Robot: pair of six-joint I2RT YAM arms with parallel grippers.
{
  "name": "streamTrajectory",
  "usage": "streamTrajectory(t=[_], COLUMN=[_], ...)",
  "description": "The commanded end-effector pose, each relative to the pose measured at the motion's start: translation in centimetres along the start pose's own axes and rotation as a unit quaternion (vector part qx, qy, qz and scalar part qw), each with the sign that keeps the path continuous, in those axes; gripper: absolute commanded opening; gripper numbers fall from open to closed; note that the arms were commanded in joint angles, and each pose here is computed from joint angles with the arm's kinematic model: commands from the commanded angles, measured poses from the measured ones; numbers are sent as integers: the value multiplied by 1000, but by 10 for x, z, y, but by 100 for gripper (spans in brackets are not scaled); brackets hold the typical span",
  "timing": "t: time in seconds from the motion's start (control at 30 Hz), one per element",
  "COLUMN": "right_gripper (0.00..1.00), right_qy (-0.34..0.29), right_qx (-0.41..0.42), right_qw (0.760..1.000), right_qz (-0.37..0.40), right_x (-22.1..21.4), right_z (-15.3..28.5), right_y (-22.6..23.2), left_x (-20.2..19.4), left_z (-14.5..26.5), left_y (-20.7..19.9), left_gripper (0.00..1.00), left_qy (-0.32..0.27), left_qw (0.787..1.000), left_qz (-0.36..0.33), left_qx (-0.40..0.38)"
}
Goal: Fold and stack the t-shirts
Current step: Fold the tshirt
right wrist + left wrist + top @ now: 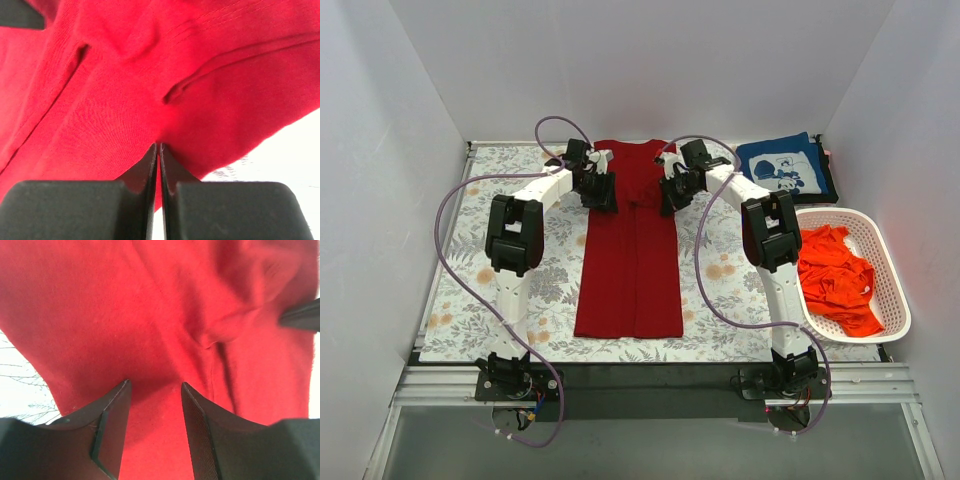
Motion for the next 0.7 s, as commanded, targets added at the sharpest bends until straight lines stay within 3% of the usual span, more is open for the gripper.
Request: streamTrajectory(t=[0.0,0.27,0.43,0.47,0.57,0.63,0.67], right_gripper=[10,12,21,33,54,64,75], right_qy=[-34,-44,-71,-85,-124,-139,-161], right_qx=[-54,-46,-45,-44,-37,-29,-27], right_qw=[998,997,995,993,986,982,975], right_qz=[17,33,55,64,103,123,150], right_x=[21,29,51,61,84,88,97], right_z=[3,4,18,31,72,93,118], right_y=[-26,-28,-18,-11,19,35,53], left_x=[-5,1,34,41,67,81,84], left_z=[-4,-17,0,8,51,94,111], left_y=[6,16,7,1,-22,-43,-47], left_gripper=[43,44,50,52,59,71,80], left_qy=[16,13,-28,-37,-86,-132,-150], left_qw=[1000,1000,1000,999,995,987,983], left_qz=[23,24,-3,-11,-42,-73,-88], left_qx=[8,14,-6,-16,-39,-52,-53])
Point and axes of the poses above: each gripper's point midway between its finger pads, its own z axis back along the fingers, its own y axis along the line the jaws close on, x = y × z, the point moved 3 cm from there along z, back along the fingers, and after that the axes turned 9 degrees about -z, right-handed, at the moved point
